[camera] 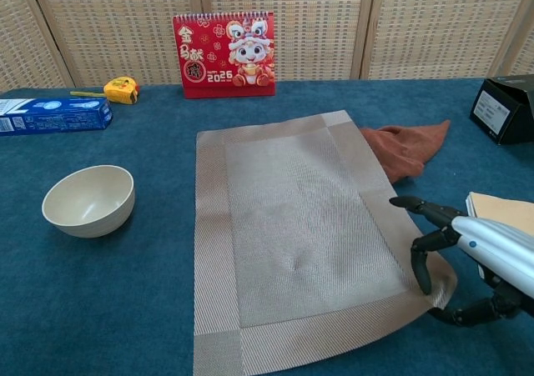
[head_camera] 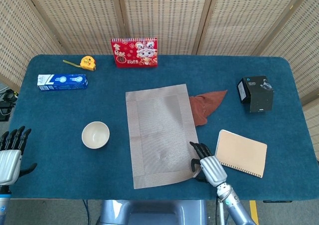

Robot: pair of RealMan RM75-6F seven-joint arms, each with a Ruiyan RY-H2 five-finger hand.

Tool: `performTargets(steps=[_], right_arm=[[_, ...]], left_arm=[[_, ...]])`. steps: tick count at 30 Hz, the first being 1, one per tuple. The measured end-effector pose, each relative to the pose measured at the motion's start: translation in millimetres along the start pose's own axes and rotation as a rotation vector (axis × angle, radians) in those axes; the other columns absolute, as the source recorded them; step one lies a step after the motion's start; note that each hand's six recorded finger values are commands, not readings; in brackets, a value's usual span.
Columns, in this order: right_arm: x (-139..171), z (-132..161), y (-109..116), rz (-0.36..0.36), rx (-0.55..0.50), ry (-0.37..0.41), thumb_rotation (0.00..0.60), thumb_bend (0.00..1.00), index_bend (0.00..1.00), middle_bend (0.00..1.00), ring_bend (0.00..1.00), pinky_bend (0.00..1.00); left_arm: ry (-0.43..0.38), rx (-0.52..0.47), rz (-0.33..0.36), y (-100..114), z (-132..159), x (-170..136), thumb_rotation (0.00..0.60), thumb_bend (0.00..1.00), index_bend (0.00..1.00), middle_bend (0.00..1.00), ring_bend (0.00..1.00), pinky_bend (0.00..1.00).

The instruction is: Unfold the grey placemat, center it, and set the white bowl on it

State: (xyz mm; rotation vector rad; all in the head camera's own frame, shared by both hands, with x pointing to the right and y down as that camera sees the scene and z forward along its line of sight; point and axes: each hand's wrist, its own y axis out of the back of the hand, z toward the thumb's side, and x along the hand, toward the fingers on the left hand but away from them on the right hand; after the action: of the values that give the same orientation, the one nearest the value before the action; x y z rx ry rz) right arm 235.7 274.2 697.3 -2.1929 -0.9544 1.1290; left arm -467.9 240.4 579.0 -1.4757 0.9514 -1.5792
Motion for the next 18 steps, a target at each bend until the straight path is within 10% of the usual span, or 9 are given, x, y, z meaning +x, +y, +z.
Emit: performTargets(steps=[18], right_arm=[[1,-25,67,-0.113,0.067,-0.07,0.6,0.48,0.7,0.04,0.0,0.0]], left_arm=[[-0.006,0.0,-0.007,-2,2,1,0.6,0.12,0.0,0.0,0.0,0.0]])
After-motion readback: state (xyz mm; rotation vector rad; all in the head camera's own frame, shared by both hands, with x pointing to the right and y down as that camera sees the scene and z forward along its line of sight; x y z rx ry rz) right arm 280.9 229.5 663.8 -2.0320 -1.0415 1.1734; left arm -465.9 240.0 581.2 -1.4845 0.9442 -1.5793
